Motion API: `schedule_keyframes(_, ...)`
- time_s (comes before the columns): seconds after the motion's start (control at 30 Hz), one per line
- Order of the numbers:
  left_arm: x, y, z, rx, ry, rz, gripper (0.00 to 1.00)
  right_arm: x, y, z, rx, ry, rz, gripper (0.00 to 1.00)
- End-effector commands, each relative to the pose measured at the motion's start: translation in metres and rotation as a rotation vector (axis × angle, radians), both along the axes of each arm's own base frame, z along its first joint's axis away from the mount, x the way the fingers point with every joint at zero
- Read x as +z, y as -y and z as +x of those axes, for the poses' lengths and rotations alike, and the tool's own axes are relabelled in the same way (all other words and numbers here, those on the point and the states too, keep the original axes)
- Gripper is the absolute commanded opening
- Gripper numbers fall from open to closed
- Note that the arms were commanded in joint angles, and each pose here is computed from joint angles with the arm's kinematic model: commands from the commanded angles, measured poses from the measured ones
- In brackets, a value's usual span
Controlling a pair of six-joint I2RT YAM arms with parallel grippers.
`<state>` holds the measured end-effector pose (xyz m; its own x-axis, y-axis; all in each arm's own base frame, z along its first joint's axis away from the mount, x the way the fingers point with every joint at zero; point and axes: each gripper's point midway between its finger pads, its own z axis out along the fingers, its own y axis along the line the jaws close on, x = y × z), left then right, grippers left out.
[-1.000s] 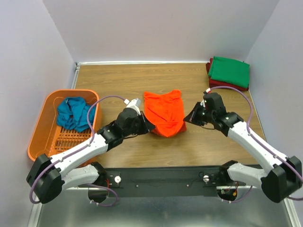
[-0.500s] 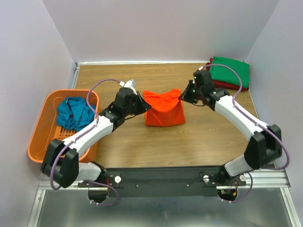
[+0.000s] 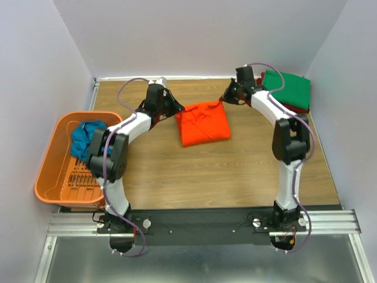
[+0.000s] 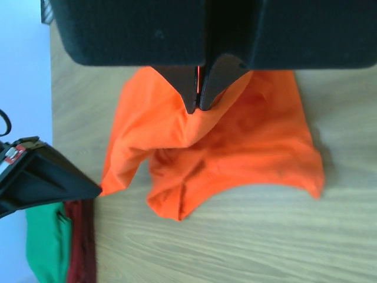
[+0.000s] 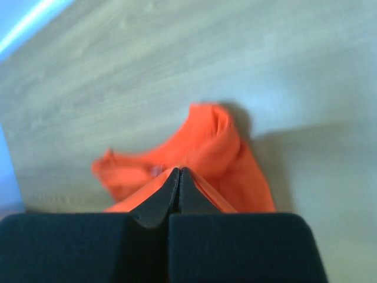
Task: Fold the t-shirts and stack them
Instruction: Fold the tshirt
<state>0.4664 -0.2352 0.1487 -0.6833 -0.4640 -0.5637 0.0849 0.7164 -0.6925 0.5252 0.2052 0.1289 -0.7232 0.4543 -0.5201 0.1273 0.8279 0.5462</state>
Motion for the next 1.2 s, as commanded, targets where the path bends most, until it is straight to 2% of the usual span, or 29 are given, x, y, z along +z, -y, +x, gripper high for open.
schedule_keyframes(0.0, -0.031, -0.005, 0.034, -0.005, -0.026, -0.018, 0.0, -0.029, -0.021, 0.043, 0.068, 0.014, 0.065, 0.01)
schedule_keyframes(0.03, -0.042, -0.004, 0.046, -0.005, -0.034, -0.023, 0.0, -0.018, -0.027, 0.057, 0.081, 0.05, 0.086, 0.01)
schedule_keyframes(0.07, -0.046, -0.004, 0.051, -0.01, -0.038, -0.029, 0.0, -0.049, -0.03, 0.063, 0.087, 0.013, 0.082, 0.01)
schedule_keyframes(0.2, -0.064, -0.008, 0.069, 0.012, -0.056, -0.023, 0.0, -0.075, -0.033, 0.077, 0.089, -0.004, 0.093, 0.01)
schedule_keyframes(0.27, -0.08, -0.01, 0.068, 0.02, -0.09, -0.017, 0.0, -0.085, -0.033, 0.075, 0.087, -0.024, 0.093, 0.01)
schedule_keyframes(0.37, -0.097, -0.008, 0.053, 0.025, -0.138, -0.03, 0.0, -0.118, -0.025, 0.046, 0.058, -0.132, 0.082, 0.01)
schedule_keyframes(0.43, -0.113, -0.008, 0.032, 0.035, -0.187, -0.037, 0.0, -0.114, -0.018, 0.034, 0.026, -0.149, 0.072, 0.01)
schedule_keyframes(0.47, -0.107, -0.004, 0.027, 0.034, -0.173, -0.049, 0.0, -0.119, -0.014, 0.024, 0.016, -0.168, 0.065, 0.01)
schedule_keyframes(0.5, -0.122, -0.007, 0.009, 0.043, -0.216, -0.042, 0.0, -0.139, -0.007, 0.003, -0.003, -0.22, 0.054, 0.01)
schedule_keyframes(0.53, -0.107, -0.003, 0.006, 0.046, -0.185, -0.077, 0.0, -0.123, -0.003, -0.006, -0.012, -0.205, 0.059, 0.01)
schedule_keyframes(0.57, -0.12, 0.001, -0.015, 0.036, -0.219, -0.075, 0.0, -0.144, 0.004, -0.033, -0.025, -0.259, 0.048, 0.01)
schedule_keyframes(0.6, -0.106, 0.008, -0.013, 0.027, -0.184, -0.091, 0.0, -0.119, 0.002, -0.023, -0.026, -0.195, 0.069, 0.01)
schedule_keyframes(0.63, -0.105, 0.008, -0.029, 0.021, -0.185, -0.09, 0.0, -0.144, 0.012, -0.057, -0.039, -0.271, 0.046, 0.01)
schedule_keyframes(0.67, -0.103, 0.009, -0.036, 0.023, -0.182, -0.085, 0.0, -0.121, 0.014, -0.062, -0.045, -0.224, 0.055, 0.01)
schedule_keyframes(0.73, -0.113, 0.014, -0.065, 0.001, -0.213, -0.071, 0.0, -0.125, 0.025, -0.09, -0.071, -0.242, 0.045, 0.01)
schedule_keyframes(0.77, -0.097, 0.018, -0.072, -0.01, -0.178, -0.088, 0.0, -0.121, 0.032, -0.117, -0.072, -0.233, 0.049, 0.01)
schedule_keyframes(0.83, -0.086, 0.021, -0.099, -0.039, -0.162, -0.091, 0.0, -0.115, 0.042, -0.139, -0.088, -0.217, 0.04, 0.01)
schedule_keyframes(0.87, -0.084, 0.02, -0.108, -0.042, -0.156, -0.089, 0.0, -0.127, 0.05, -0.163, -0.091, -0.25, 0.019, 0.01)
schedule_keyframes(0.9, -0.078, 0.019, -0.114, -0.042, -0.141, -0.092, 0.0, -0.107, 0.052, -0.167, -0.084, -0.199, 0.026, 0.01)
schedule_keyframes(1.0, -0.062, 0.01, -0.139, -0.044, -0.107, -0.106, 0.0, -0.1, 0.06, -0.189, -0.081, -0.177, 0.017, 0.01)
schedule_keyframes(1.17, -0.042, -0.001, -0.158, -0.054, -0.064, -0.098, 0.0, -0.057, 0.064, -0.187, -0.088, -0.065, 0.03, 0.01)
